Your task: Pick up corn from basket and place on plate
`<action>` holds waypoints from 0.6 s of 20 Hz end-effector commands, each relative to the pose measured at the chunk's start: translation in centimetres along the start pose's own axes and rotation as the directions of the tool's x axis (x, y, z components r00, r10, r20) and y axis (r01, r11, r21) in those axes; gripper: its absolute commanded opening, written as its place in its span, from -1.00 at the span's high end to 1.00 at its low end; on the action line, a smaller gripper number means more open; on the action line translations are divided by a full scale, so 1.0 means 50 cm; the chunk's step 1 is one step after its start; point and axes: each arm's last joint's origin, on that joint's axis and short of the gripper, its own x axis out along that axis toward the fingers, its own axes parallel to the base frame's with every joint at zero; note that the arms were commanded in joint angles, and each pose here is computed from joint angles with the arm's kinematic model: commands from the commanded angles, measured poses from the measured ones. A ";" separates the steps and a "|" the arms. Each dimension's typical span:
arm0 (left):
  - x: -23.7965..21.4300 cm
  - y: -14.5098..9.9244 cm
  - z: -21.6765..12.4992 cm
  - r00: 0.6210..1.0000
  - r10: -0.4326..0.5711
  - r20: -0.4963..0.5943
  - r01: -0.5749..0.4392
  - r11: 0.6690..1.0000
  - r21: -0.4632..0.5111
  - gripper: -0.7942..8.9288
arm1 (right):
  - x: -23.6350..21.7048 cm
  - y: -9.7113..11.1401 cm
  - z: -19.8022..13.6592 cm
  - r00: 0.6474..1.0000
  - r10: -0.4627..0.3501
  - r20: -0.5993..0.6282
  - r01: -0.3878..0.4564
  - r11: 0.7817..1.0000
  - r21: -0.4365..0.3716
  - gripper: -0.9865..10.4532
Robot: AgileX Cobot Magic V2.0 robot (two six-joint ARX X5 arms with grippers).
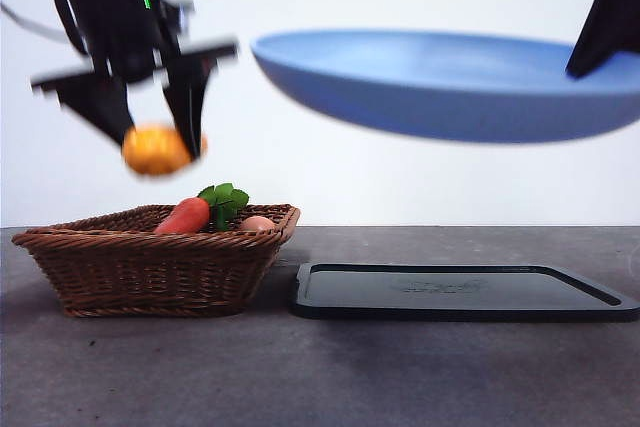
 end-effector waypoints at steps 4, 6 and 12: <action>-0.155 -0.041 -0.015 0.961 -0.237 0.144 0.224 0.969 0.101 0.36 | 0.100 -0.045 0.046 0.996 0.014 -0.083 -0.008 0.997 0.072 0.82; -0.159 -0.079 -0.031 0.950 -0.291 0.115 0.269 0.947 0.174 0.36 | 0.138 -0.062 0.055 0.994 0.041 -0.104 -0.027 0.991 0.127 0.82; -0.097 -0.195 -0.072 0.932 -0.362 -0.009 0.342 0.873 0.346 0.36 | 0.164 -0.071 0.084 0.993 0.065 -0.094 -0.048 0.982 0.180 0.82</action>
